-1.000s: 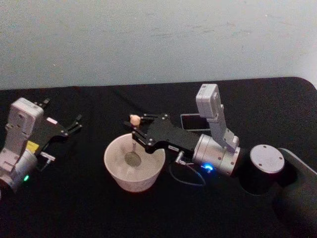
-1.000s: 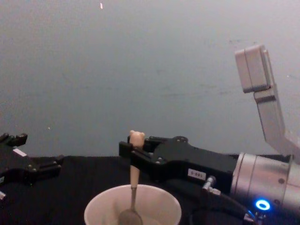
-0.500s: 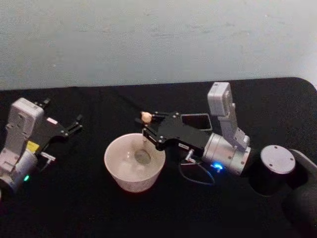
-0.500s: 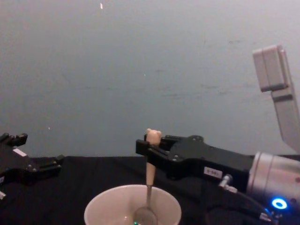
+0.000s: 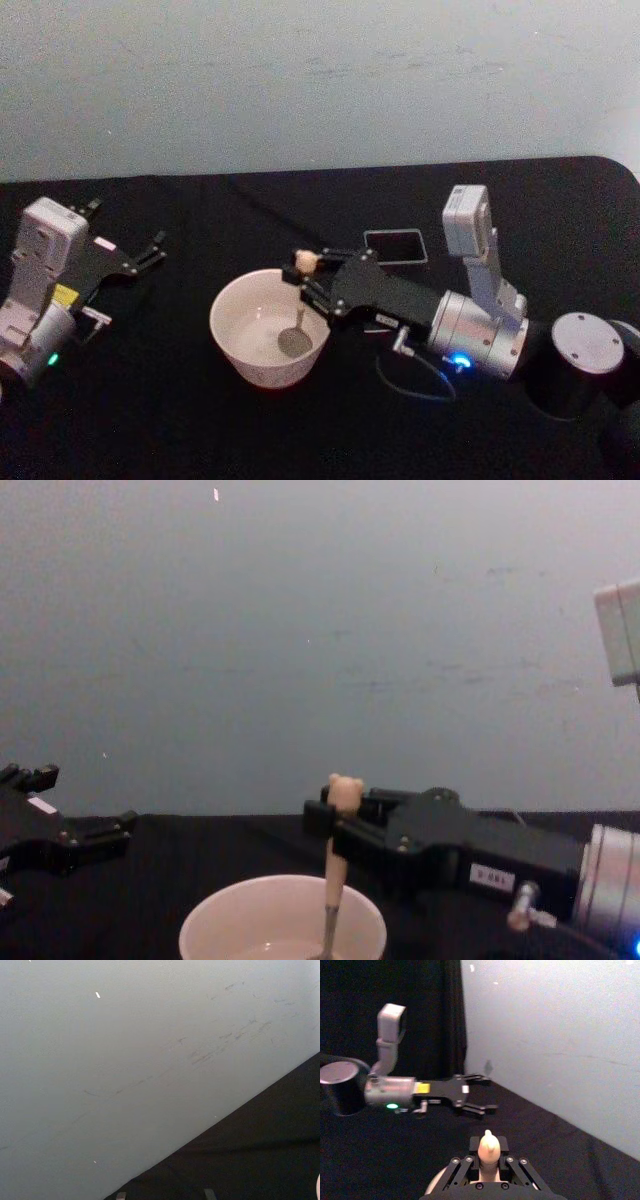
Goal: Pick up the stirring spoon with one hand, stir inside the cup, then place it back in its original position.
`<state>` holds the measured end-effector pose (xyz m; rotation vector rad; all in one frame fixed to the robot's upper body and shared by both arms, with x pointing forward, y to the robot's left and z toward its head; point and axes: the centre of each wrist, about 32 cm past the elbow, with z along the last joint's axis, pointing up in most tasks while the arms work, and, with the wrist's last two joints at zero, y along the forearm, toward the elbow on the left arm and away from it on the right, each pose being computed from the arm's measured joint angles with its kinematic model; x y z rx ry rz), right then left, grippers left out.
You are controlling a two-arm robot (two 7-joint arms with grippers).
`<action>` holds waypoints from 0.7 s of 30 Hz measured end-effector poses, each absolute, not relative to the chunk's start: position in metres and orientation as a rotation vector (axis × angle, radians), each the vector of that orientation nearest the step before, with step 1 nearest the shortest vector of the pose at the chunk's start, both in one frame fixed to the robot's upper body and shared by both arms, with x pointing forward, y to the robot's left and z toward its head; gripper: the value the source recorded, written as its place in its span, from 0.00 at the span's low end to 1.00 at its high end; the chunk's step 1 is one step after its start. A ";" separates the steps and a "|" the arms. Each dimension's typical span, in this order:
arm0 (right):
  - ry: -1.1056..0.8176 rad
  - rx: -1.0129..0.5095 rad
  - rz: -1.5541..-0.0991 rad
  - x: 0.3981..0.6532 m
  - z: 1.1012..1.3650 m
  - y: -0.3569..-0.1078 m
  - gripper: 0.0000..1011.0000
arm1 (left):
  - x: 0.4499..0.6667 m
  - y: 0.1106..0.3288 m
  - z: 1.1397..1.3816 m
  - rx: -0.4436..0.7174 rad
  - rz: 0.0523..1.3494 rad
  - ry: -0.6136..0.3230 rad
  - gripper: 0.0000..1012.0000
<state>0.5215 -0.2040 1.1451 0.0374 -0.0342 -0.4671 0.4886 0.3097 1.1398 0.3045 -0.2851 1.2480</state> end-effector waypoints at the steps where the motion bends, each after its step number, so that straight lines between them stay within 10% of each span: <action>1: -0.032 0.037 -0.459 0.520 1.145 -0.203 0.20 | 0.489 0.310 1.140 0.304 1.248 -0.285 0.99; 21: -0.053 0.051 -0.452 0.540 1.142 -0.171 0.20 | 0.489 0.310 1.140 0.304 1.248 -0.285 0.99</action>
